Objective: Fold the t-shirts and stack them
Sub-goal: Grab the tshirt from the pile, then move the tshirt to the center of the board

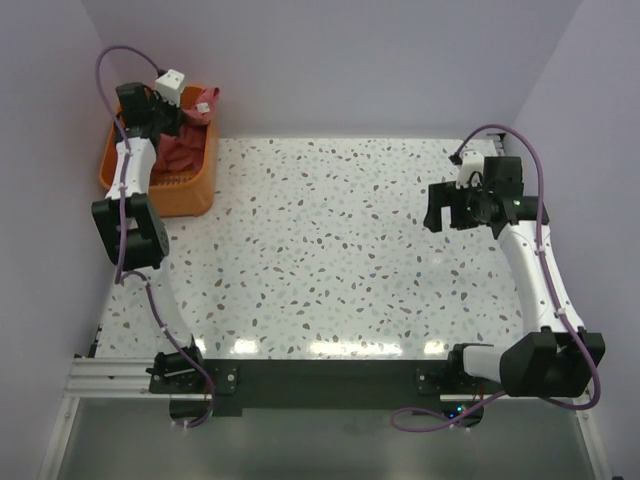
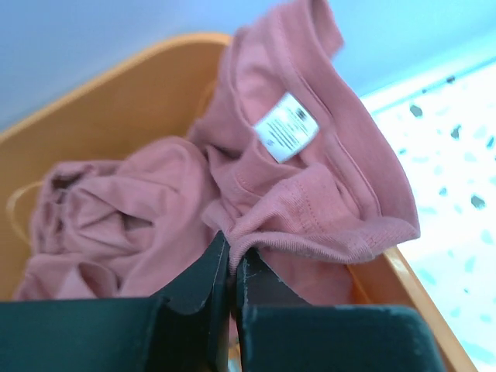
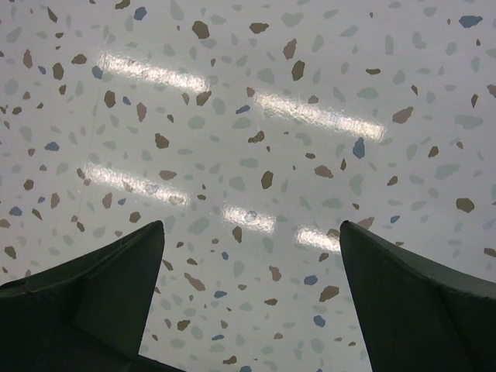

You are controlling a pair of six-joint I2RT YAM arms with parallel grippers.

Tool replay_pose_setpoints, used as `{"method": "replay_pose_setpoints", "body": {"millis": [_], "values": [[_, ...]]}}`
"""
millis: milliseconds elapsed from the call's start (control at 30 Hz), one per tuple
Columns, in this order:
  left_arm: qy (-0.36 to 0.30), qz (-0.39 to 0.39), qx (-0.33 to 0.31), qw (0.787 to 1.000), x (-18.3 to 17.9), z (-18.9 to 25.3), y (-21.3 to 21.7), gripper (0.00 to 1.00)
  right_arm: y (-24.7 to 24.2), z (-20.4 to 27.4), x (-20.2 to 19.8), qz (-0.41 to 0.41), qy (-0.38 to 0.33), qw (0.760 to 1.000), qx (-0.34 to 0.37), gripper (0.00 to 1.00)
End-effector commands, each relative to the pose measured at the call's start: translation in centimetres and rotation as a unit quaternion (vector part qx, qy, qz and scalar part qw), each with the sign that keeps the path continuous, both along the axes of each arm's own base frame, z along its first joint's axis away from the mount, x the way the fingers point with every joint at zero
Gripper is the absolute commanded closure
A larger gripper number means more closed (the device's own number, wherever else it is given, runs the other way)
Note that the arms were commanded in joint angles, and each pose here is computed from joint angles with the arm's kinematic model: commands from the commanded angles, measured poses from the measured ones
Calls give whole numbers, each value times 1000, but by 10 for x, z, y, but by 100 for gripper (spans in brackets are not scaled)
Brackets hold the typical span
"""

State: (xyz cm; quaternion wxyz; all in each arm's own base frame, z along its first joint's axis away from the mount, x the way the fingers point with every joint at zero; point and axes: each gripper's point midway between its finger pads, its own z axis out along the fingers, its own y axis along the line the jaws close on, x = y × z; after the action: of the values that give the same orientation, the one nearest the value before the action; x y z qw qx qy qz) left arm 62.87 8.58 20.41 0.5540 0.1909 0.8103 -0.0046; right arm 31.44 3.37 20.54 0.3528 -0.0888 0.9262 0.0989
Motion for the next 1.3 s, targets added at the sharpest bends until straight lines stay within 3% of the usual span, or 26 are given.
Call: {"method": "replay_pose_setpoints", "body": {"millis": [0,233,467,533,567,667,700,767,800,867,1067,1133,1267], "values": [[-127,57,-21,990,11,100,26,100,2,21,6,0,-30,1000,8,1],[-332,95,-54,937,-30,264,37,100,3,27,4,-2,-39,999,12,1],[-485,94,-74,867,-85,379,28,100,2,31,-1,-5,-46,999,11,1],[-536,88,-77,836,-106,419,24,100,2,34,-1,-5,-51,999,10,1],[-535,89,-77,837,-105,419,25,100,2,34,-2,-6,-51,999,10,1],[-588,83,-77,801,-127,456,21,100,1,35,-3,-7,-54,998,9,1],[-618,83,-75,778,-143,477,20,100,1,36,-3,-7,-55,998,9,1],[-639,86,-75,760,-152,491,21,100,1,36,-4,-8,-56,998,9,1],[-664,85,-77,739,-169,510,19,100,1,36,-4,-8,-56,998,9,1],[-682,78,-77,723,-183,523,14,100,0,35,-5,-8,-56,998,9,2],[-744,32,-85,662,-248,568,-33,100,1,34,-6,-9,-55,998,11,1],[-751,7,-88,654,-266,577,-52,100,1,34,-5,-9,-55,998,12,1],[-739,-65,-123,659,-276,577,-107,100,2,35,-4,-10,-55,998,15,1]]}}
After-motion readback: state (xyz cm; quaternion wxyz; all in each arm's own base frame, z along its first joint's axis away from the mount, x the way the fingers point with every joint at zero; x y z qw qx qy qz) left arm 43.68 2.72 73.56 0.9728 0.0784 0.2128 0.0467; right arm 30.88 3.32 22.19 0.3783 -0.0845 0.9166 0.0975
